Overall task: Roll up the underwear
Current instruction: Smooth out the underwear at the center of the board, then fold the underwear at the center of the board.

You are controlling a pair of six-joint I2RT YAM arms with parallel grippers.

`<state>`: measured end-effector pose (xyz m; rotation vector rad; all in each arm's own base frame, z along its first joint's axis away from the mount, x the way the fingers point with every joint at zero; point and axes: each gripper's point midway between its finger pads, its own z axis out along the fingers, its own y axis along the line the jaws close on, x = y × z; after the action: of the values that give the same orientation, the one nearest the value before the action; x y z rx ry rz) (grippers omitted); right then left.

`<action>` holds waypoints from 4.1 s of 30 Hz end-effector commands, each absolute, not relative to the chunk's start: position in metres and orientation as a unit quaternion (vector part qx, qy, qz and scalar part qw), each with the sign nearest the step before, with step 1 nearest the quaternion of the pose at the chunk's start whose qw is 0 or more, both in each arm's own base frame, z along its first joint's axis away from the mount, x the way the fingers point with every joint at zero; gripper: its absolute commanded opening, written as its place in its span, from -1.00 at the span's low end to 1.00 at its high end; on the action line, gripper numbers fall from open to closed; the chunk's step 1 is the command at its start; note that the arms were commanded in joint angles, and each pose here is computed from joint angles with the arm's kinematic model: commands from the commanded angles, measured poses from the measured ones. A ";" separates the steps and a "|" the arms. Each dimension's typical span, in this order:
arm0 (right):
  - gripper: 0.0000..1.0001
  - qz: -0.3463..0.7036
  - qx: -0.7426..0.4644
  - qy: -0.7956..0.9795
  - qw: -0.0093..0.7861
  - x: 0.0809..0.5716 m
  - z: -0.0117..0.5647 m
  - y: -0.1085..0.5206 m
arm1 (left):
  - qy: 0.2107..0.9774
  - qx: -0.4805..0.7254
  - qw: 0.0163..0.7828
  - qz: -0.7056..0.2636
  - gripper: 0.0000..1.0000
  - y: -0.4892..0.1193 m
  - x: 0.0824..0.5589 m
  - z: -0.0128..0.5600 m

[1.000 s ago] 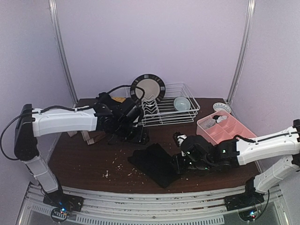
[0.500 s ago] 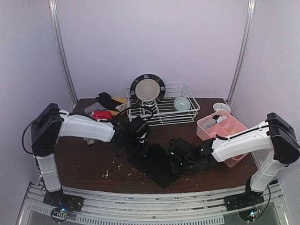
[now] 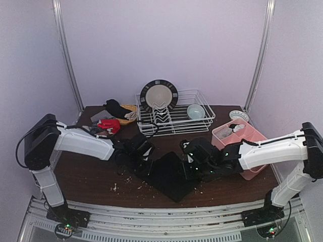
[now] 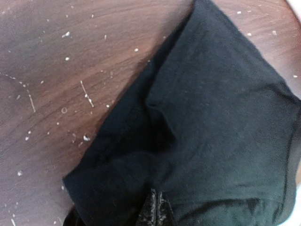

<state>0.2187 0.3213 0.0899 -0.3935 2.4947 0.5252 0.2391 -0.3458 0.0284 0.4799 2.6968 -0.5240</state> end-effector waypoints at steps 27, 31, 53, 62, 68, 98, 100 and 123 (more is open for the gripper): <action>-0.16 0.165 -0.318 0.901 0.246 0.121 0.057 0.388 | 0.937 0.163 0.192 -0.242 -1.00 -0.360 0.237 0.047; -0.06 0.163 -0.285 0.898 0.294 0.139 0.091 0.369 | 0.939 0.165 0.193 -0.230 -1.00 -0.343 0.228 0.031; -0.04 0.078 -0.319 0.908 0.258 0.143 0.041 0.359 | 0.913 0.194 0.233 -0.274 0.47 -0.303 0.194 0.053; 0.37 0.082 -0.411 0.867 0.270 0.136 0.065 0.399 | 0.917 0.110 0.268 -0.274 0.95 -0.260 0.186 0.101; 0.43 0.005 -0.428 0.864 0.266 0.151 0.039 0.406 | 0.929 0.024 0.255 -0.267 0.92 -0.225 0.174 0.086; -1.00 0.357 -0.281 0.880 0.136 0.122 0.118 0.448 | 0.920 0.028 0.268 -0.285 0.88 -0.209 0.162 0.102; -1.00 0.370 -0.239 0.889 0.123 0.138 0.107 0.437 | 0.920 0.027 0.265 -0.288 0.88 -0.209 0.160 0.100; -1.00 0.344 -0.229 0.904 0.104 0.148 0.066 0.419 | 0.927 0.156 0.177 -0.292 0.95 -0.284 0.098 0.069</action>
<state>0.1474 0.4149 0.0653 -0.6544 2.6793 1.0446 0.0986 -0.2532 0.0585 0.4288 2.6426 -0.8333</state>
